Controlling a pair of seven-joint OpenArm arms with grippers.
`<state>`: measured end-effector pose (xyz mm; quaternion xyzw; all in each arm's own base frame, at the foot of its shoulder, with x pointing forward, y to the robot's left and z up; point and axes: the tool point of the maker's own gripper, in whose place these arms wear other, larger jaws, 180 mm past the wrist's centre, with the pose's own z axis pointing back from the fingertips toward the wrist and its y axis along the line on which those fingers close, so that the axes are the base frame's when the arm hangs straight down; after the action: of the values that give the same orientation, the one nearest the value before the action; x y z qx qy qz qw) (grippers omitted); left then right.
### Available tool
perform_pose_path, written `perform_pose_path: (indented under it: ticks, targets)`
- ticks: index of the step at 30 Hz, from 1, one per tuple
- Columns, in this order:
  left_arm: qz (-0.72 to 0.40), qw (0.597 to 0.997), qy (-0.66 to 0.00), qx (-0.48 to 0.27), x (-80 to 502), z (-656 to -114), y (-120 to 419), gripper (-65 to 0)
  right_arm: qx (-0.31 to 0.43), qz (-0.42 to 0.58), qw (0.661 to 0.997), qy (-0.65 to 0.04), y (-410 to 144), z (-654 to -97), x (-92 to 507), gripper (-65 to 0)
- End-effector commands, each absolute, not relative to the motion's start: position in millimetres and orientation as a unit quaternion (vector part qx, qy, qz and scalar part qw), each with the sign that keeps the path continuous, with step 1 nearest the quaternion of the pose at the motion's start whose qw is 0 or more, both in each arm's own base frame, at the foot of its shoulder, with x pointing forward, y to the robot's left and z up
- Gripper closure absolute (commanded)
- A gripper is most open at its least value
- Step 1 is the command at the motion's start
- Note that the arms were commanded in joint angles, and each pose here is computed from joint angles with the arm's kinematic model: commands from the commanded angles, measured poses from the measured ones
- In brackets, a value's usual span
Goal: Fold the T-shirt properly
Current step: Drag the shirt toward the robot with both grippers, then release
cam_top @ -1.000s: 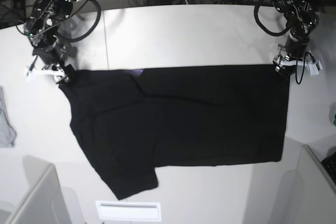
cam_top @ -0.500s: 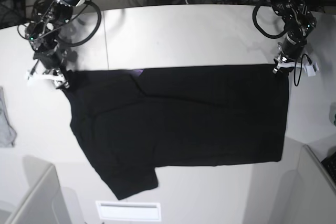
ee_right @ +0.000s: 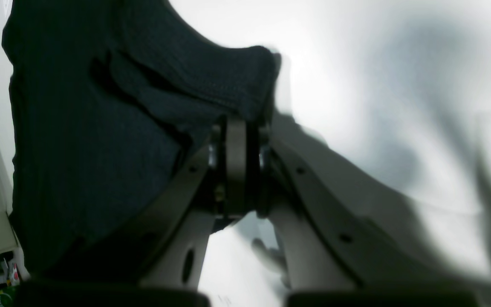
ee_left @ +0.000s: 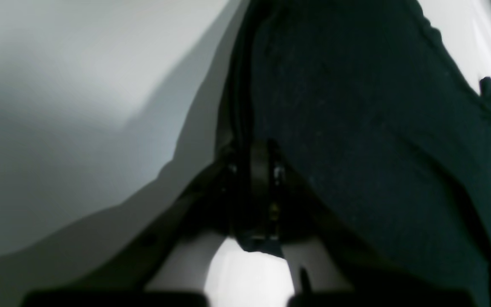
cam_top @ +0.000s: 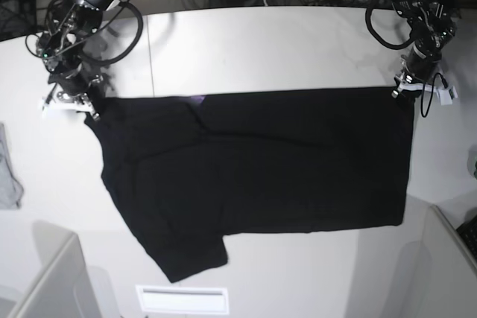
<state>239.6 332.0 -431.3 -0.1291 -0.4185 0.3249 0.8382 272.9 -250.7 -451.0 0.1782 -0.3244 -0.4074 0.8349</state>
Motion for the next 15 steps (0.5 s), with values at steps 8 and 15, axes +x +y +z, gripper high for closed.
perform_pose_path:
  ticks: [8, 15]
  targets:
    - [0.25, 0.885, -0.387, -0.07, 205.7, -418.8, 342.9, 0.0, 0.142, -0.395, 0.852, -0.314, -259.7, -442.0, 246.9, 0.0]
    - [0.194, 0.903, -0.379, -0.06, 189.0, -406.8, 323.6, 0.0, 0.092, -0.375, 0.862, -0.328, -268.1, -421.4, 202.4, 0.0]
